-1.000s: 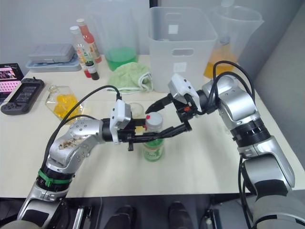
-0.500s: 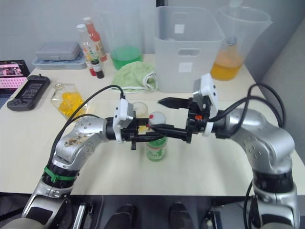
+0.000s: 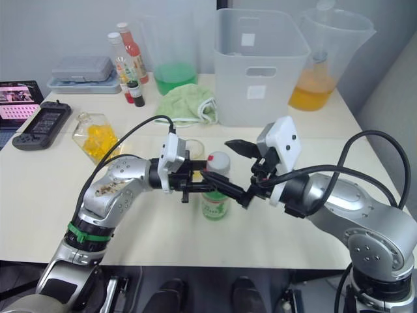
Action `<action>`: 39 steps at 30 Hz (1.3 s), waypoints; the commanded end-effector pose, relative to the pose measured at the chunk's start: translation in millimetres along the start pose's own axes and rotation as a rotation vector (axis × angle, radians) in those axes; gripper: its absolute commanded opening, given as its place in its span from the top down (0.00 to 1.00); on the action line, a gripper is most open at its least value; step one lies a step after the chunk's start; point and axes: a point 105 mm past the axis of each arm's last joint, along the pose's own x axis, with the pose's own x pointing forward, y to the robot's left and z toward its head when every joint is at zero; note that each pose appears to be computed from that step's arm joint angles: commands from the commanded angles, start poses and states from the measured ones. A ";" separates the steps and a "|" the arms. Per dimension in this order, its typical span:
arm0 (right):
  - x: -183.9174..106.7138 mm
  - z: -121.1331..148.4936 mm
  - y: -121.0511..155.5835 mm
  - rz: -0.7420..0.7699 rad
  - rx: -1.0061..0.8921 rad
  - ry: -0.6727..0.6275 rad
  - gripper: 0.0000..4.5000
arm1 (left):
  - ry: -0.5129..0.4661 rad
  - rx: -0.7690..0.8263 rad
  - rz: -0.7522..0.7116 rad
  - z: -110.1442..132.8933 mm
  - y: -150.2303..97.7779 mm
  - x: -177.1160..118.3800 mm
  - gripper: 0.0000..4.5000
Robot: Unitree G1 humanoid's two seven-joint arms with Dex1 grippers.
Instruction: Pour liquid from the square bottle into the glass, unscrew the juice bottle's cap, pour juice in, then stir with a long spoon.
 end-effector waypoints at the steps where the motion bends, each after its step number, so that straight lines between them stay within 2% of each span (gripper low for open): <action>1: 3.2 5.7 3.5 0.021 -0.030 -0.020 0.06 | 0.044 -0.018 0.005 -10.6 -2.2 2.0 0.66; 6: 6.8 5.3 1.2 0.031 -0.025 -0.024 0.40 | 0.047 -0.015 0.021 -9.7 -1.2 -0.6 0.66; 7: 7.1 5.6 1.8 0.038 -0.023 -0.027 0.50 | 0.048 -0.015 0.024 -9.6 -1.3 -1.2 0.66; 9: 7.5 6.2 3.0 0.051 -0.021 -0.034 0.61 | 0.050 -0.015 0.031 -9.7 -1.0 -2.3 0.66; 17: 7.6 1.6 5.6 0.124 -0.022 -0.014 0.62 | 0.059 -0.016 0.050 -10.3 -0.9 -4.6 0.66; 21: 9.3 -8.0 7.9 0.256 -0.041 0.038 0.62 | 0.062 -0.018 0.079 -12.5 0.9 -8.2 0.66; 31: 22.2 -17.4 -25.2 0.495 -0.207 0.150 0.62 | 0.067 -0.024 0.137 -15.3 -2.5 -13.7 0.66; 39: 22.4 0.9 -27.6 0.580 -0.253 0.108 0.62 | 0.064 -0.026 0.152 -15.1 -4.1 -13.9 0.66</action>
